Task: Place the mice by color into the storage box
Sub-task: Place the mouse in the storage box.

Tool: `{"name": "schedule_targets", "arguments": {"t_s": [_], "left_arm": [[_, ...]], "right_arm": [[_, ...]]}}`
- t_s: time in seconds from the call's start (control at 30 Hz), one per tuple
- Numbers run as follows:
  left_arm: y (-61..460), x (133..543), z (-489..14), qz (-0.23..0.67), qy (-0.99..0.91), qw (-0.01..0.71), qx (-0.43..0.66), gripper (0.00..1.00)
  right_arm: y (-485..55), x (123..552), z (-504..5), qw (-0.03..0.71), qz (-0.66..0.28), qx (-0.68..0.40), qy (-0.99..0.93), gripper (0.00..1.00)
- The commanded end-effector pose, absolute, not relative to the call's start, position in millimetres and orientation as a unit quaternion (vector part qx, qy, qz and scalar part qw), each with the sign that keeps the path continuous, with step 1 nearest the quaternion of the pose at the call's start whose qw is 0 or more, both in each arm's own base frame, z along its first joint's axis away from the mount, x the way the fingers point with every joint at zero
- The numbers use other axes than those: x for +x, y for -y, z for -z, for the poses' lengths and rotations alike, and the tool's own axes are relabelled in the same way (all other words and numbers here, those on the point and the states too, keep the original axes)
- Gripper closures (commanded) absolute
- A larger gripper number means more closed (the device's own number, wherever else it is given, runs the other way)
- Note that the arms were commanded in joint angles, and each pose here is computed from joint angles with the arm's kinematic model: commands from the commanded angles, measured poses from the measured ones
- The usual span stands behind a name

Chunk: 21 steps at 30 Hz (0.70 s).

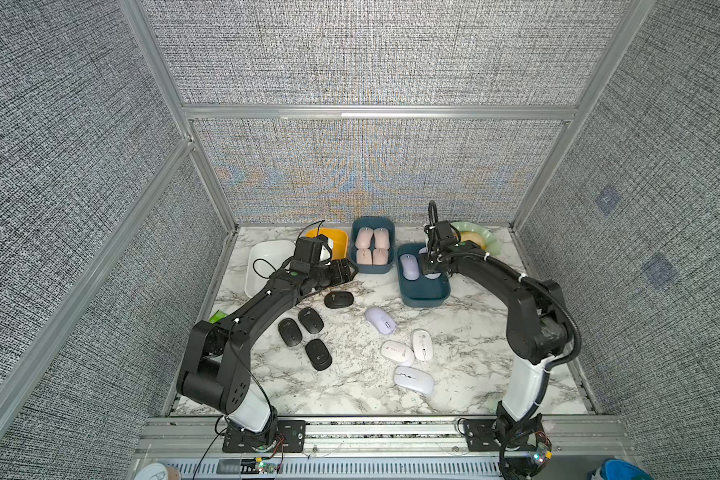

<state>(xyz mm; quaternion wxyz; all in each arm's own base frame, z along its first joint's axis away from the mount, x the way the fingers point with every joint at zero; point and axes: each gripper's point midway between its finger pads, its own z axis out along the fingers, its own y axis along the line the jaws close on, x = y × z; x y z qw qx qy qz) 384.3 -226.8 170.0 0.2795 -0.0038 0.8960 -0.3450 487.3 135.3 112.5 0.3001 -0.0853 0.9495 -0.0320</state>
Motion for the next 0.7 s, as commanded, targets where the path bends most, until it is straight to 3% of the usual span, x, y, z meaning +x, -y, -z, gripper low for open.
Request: {"name": "schedule_targets", "arguments": {"t_s": [0.0, 0.67], "left_arm": [[227, 384, -175, 0.344, -0.894, 0.287, 0.004, 0.21], [226, 384, -178, 0.345, -0.893, 0.290, 0.003, 0.21]], "right_arm": [[-132, 501, -110, 0.301, 0.044, -0.080, -0.949, 0.45], [-121, 521, -52, 0.236, 0.092, -0.098, -0.962, 0.44]]}}
